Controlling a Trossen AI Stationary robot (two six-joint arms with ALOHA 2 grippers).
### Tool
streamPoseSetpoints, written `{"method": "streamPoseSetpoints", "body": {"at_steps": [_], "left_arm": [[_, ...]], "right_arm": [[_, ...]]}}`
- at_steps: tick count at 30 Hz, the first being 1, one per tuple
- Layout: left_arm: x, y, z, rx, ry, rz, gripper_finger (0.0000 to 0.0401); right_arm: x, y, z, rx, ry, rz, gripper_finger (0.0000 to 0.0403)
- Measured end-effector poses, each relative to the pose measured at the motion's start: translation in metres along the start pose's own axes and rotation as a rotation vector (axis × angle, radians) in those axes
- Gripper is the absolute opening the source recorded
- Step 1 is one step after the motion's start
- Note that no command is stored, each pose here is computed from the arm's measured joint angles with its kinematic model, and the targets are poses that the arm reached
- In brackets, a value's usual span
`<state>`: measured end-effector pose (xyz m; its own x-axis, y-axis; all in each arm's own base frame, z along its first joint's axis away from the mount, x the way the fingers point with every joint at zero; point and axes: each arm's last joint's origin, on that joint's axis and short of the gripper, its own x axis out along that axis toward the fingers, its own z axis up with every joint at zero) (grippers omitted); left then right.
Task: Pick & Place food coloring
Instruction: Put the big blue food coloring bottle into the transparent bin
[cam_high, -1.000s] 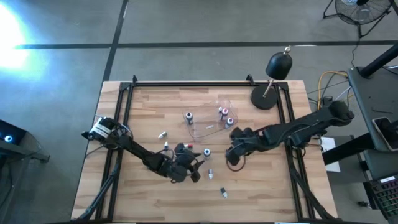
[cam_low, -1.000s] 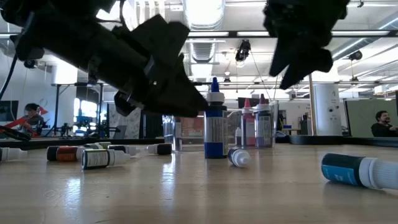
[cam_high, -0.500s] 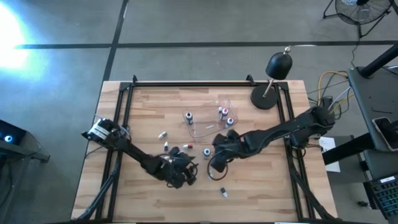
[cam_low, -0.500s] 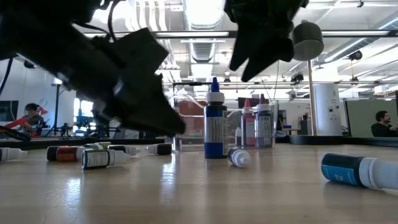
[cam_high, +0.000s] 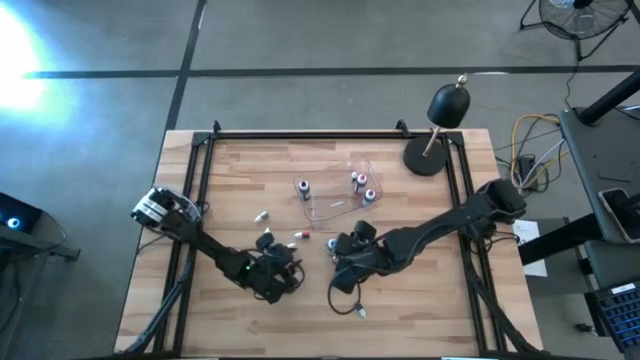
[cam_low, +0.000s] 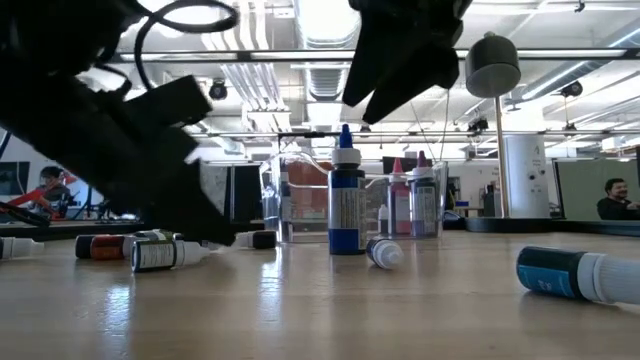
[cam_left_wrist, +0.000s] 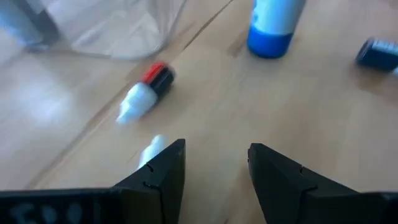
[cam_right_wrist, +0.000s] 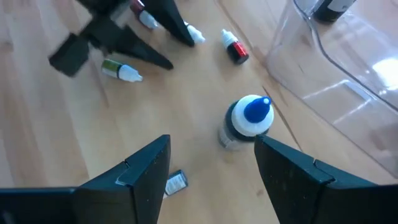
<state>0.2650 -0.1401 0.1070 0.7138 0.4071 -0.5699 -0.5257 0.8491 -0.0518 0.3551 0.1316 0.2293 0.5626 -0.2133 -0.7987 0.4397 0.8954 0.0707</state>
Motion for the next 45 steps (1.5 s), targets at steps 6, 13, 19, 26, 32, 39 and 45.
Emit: {"method": "streamPoseSetpoints", "body": {"at_steps": [6,13,19,26,32,39,45], "left_arm": [[-0.015,0.029,-0.005,-0.088,0.006,-0.018,0.0149],[-0.030,0.041,0.006,-0.104,-0.075,-0.121,0.0149],[-0.034,0.044,0.018,-0.088,-0.120,-0.143,0.0149],[-0.033,0.048,0.024,-0.089,-0.131,-0.130,0.0149],[-0.033,0.048,0.024,-0.090,-0.132,-0.130,0.0149],[-0.032,0.050,0.022,-0.085,-0.127,-0.121,0.0149],[-0.031,0.051,0.022,-0.086,-0.127,-0.119,0.0149]], "right_arm": [[0.012,-0.007,0.007,0.130,0.013,-0.036,0.0226],[0.019,-0.017,0.012,0.261,0.013,-0.061,0.0226],[0.028,-0.017,0.009,0.304,0.046,-0.066,0.0226],[0.040,-0.022,0.010,0.315,0.055,-0.091,0.0226],[0.042,-0.025,0.012,0.324,0.056,-0.094,0.0226],[0.045,-0.028,0.013,0.335,0.084,-0.081,0.0225],[0.048,-0.031,0.015,0.346,0.091,-0.083,0.0205]]}}
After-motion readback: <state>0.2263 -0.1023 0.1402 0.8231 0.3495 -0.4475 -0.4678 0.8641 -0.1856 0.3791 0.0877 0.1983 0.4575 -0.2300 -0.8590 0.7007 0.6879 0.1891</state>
